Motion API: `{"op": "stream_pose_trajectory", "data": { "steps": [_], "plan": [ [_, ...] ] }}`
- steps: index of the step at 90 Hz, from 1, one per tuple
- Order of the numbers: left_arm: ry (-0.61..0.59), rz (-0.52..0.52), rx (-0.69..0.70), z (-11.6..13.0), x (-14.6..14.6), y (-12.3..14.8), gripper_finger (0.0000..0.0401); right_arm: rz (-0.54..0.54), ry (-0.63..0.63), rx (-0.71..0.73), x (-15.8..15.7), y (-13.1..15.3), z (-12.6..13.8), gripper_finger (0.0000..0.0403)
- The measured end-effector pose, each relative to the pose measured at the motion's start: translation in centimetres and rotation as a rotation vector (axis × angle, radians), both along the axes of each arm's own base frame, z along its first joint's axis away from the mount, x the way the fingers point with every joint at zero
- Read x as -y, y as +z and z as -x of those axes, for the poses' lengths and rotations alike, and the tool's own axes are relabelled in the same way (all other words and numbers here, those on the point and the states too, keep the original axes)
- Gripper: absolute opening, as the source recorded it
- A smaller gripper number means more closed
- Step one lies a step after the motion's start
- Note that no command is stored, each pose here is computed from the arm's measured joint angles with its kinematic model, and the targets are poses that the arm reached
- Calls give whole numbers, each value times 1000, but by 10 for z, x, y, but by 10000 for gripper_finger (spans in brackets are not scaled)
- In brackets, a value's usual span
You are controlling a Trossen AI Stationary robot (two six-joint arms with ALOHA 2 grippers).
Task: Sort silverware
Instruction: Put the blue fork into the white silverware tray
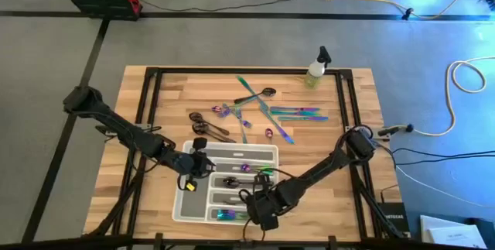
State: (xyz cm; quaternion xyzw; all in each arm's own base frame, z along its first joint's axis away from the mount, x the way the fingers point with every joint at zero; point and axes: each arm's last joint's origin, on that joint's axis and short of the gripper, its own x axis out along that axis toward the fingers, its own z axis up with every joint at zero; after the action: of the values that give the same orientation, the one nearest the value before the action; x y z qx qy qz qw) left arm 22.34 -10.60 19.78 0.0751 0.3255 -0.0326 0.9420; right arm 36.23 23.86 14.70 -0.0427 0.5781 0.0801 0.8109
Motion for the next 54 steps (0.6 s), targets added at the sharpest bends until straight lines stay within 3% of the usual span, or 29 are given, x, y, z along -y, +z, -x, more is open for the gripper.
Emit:
{"op": "stream_pose_trajectory", "data": {
  "steps": [24,42,54],
  "plan": [
    [1,1,-1,0,0,0,72,-114,24,-27,0,1,-5,0],
    [2,2,-1,0,0,0,72,-83,18,-21,3,1,-5,0],
    [2,1,-2,0,0,0,72,-1,19,-4,5,-1,-4,0]
  ]
}}
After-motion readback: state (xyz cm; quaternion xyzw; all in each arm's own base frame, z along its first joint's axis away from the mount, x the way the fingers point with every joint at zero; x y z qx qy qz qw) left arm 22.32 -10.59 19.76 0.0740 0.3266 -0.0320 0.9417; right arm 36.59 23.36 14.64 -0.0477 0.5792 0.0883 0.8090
